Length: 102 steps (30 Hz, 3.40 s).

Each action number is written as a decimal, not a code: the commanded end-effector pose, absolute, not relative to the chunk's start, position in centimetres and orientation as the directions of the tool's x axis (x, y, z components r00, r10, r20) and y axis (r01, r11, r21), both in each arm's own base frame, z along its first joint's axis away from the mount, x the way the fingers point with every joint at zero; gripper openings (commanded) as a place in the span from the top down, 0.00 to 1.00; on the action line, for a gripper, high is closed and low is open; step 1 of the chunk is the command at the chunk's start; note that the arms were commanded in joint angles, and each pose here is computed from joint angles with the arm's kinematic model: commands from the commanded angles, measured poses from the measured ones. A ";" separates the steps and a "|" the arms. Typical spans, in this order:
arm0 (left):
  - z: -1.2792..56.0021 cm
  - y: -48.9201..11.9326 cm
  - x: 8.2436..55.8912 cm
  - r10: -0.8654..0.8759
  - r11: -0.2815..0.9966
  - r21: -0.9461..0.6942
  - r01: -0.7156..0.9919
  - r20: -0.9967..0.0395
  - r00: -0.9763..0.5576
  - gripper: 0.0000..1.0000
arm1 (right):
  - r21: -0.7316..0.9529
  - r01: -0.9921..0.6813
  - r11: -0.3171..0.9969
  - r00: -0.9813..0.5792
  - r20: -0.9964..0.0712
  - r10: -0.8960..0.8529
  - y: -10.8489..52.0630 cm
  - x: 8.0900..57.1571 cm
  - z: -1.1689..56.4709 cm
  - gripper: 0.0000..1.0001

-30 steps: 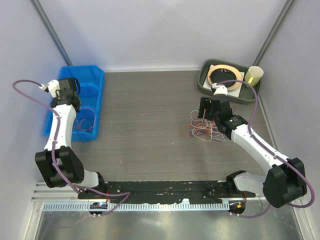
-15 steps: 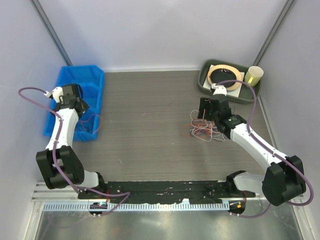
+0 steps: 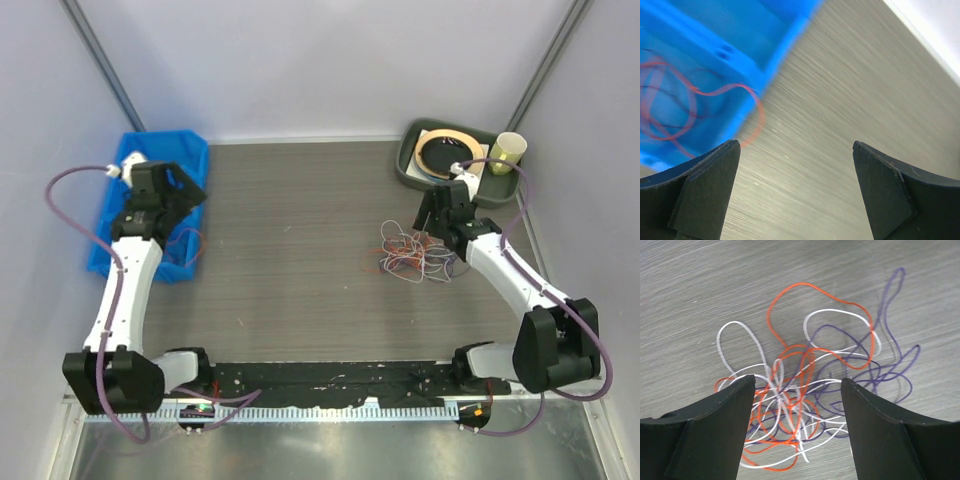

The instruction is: Untangle the cables

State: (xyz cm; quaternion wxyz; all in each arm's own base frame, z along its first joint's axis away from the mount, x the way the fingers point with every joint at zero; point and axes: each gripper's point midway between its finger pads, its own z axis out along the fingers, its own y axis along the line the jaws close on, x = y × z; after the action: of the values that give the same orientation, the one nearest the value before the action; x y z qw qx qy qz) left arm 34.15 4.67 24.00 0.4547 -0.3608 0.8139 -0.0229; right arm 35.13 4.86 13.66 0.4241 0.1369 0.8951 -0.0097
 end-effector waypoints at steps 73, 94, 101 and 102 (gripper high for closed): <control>14.7 -10.6 32.7 -0.364 0.927 -0.225 -0.298 -0.724 -0.586 1.00 | 0.127 0.521 0.844 -0.531 -0.726 0.437 -2.7 35.7 13.9 0.99; 28.7 0.6 32.4 -0.581 0.774 -0.461 -0.435 -0.789 -0.197 1.00 | 0.352 0.307 0.884 -0.575 -0.672 0.467 -0.1 37.1 15.0 0.40; 33.8 -0.3 33.4 -0.574 0.794 -0.503 -0.341 -0.806 -0.146 1.00 | 0.407 0.105 0.908 -0.459 -0.789 0.407 1.8 37.1 21.6 0.34; 34.7 -0.7 33.7 -0.578 0.797 -0.521 -0.307 -0.805 -0.134 1.00 | 0.415 0.053 0.908 -0.454 -0.800 0.392 2.9 36.8 21.9 0.33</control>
State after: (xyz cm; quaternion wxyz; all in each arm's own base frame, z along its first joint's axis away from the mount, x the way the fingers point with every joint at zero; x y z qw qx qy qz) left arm 32.36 0.43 28.48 0.5235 -0.3310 0.7826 -0.0625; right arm 36.13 0.03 17.09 0.4275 0.2174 0.8713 0.1036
